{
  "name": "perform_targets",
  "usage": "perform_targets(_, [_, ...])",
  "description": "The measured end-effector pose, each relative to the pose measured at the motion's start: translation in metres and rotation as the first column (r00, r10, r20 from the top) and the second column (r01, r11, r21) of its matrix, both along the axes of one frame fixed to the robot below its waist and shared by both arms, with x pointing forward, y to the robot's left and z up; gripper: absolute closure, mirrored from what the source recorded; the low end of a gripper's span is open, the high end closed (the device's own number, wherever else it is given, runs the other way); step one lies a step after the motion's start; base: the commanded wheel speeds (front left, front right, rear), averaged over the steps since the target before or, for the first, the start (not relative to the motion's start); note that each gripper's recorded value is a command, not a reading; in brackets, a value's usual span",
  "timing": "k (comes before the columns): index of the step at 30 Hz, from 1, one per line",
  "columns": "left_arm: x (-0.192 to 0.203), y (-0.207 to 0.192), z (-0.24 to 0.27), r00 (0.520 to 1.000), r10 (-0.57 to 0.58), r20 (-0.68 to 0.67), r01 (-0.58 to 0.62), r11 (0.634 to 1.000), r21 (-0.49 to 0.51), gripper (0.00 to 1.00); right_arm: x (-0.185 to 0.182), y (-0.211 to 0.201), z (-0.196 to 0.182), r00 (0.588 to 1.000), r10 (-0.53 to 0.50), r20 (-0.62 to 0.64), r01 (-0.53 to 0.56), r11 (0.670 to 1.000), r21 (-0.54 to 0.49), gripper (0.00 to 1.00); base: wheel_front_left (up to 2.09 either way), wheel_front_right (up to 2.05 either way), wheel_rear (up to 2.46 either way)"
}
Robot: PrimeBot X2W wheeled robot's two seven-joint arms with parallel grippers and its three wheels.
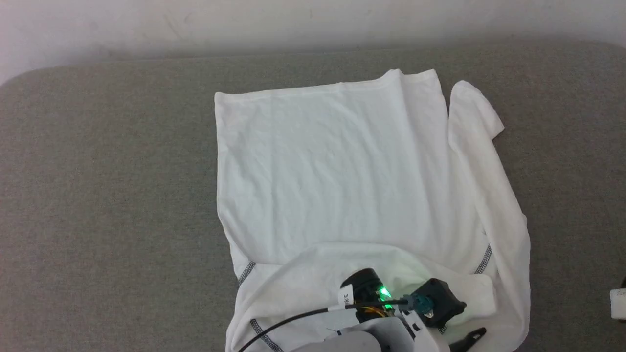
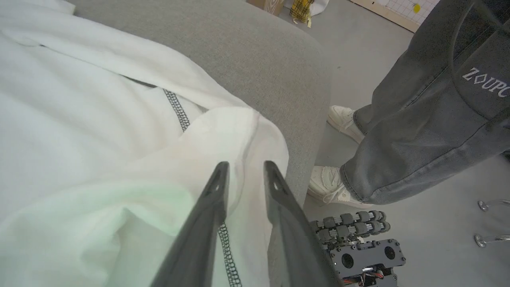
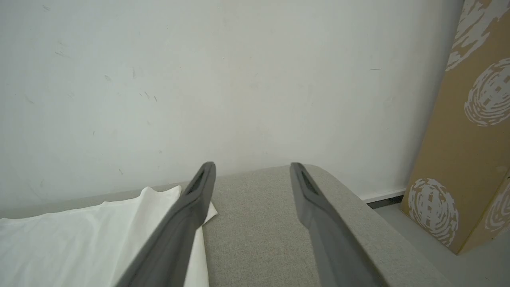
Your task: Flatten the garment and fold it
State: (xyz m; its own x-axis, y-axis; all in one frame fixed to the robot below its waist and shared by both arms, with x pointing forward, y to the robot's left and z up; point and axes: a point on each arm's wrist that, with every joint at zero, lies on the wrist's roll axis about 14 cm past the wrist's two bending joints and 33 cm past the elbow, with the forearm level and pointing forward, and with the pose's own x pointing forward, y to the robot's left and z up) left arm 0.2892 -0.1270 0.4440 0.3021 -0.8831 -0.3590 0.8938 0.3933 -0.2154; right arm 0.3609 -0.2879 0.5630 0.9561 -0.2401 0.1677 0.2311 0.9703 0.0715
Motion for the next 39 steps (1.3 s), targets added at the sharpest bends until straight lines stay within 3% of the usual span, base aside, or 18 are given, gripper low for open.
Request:
perform_targets(4, [0.009, -0.003, 0.024, 0.998, 0.052, -0.037, -0.055, 0.994, -0.098, 0.00, 0.003, 0.004, 0.001, 1.000, 0.012, 0.005, -0.012, 1.000, 0.003, 0.00, 0.00, 0.00, 0.00])
perform_targets(7, [0.030, -0.001, 0.055, 0.990, 0.132, -0.050, -0.139, 0.969, -0.203, 0.00, 0.006, 0.008, 0.002, 1.000, 0.028, 0.012, -0.028, 1.000, 0.006, 0.00, 0.00, 0.00, 0.00])
perform_targets(10, [0.066, 0.014, 0.092, 0.963, 0.268, -0.013, -0.258, 0.914, -0.313, 0.00, 0.010, 0.015, 0.004, 0.999, 0.049, 0.021, -0.049, 0.999, 0.009, 0.00, 0.00, 0.00, 0.00])
perform_targets(13, [0.102, 0.046, 0.129, 0.907, 0.420, 0.035, -0.365, 0.825, -0.431, 0.00, 0.013, 0.024, 0.006, 0.997, 0.078, 0.029, -0.078, 0.997, 0.016, 0.00, 0.00, 0.00, 0.00])
perform_targets(16, [0.133, 0.103, 0.152, 0.809, 0.583, 0.071, -0.475, 0.720, -0.505, 0.00, 0.016, 0.033, 0.007, 0.994, 0.106, 0.034, -0.107, 0.994, 0.025, 0.00, 0.00, 0.00, 0.00])
perform_targets(21, [0.146, 0.205, 0.158, 0.621, 0.770, 0.150, -0.611, 0.595, -0.522, 0.00, 0.022, 0.046, 0.004, 0.989, 0.144, 0.031, -0.145, 0.989, 0.033, 0.00, 0.00, 0.00, 0.00])
perform_targets(24, [0.134, 0.249, 0.152, 0.525, 0.821, 0.222, -0.665, 0.559, -0.495, 0.00, 0.024, 0.051, 0.002, 0.987, 0.159, 0.027, -0.160, 0.986, 0.037, 0.00, 0.00, 0.00, 0.00])
perform_targets(27, [0.119, 0.292, 0.145, 0.394, 0.871, 0.292, -0.741, 0.489, -0.460, 0.00, 0.027, 0.057, -0.001, 0.984, 0.176, 0.022, -0.177, 0.983, 0.045, 0.00, 0.00, 0.00, 0.00])
perform_targets(29, [0.107, 0.314, 0.155, 0.285, 0.900, 0.329, -0.766, 0.420, -0.487, 0.00, 0.028, 0.060, -0.004, 0.982, 0.186, 0.018, -0.187, 0.981, 0.053, 0.00, 0.00, 0.00, 0.00])
perform_targets(32, [0.082, 0.336, 0.155, 0.166, 0.916, 0.366, -0.798, 0.343, -0.495, 0.00, 0.028, 0.065, -0.012, 0.980, 0.200, 0.007, -0.200, 0.977, 0.076, 0.00, 0.00, 0.00, 0.00])
perform_targets(34, [0.065, 0.350, 0.147, 0.094, 0.948, 0.304, -0.830, 0.243, -0.502, 0.00, 0.025, 0.066, -0.018, 0.979, 0.204, -0.004, -0.203, 0.975, 0.091, 0.00, 0.00, 0.00, 0.00])
perform_targets(35, [0.058, 0.355, 0.141, 0.077, 0.956, 0.284, -0.842, 0.215, -0.495, 0.00, 0.025, 0.067, -0.020, 0.978, 0.207, -0.006, -0.205, 0.974, 0.096, 0.00, 0.00, 0.00, 0.00])
perform_targets(39, [0.036, 0.363, 0.118, 0.070, 0.963, 0.259, -0.873, 0.185, -0.452, 0.00, 0.022, 0.071, -0.031, 0.975, 0.218, -0.036, -0.213, 0.971, 0.112, 0.00, 0.00, 0.00, 0.00])
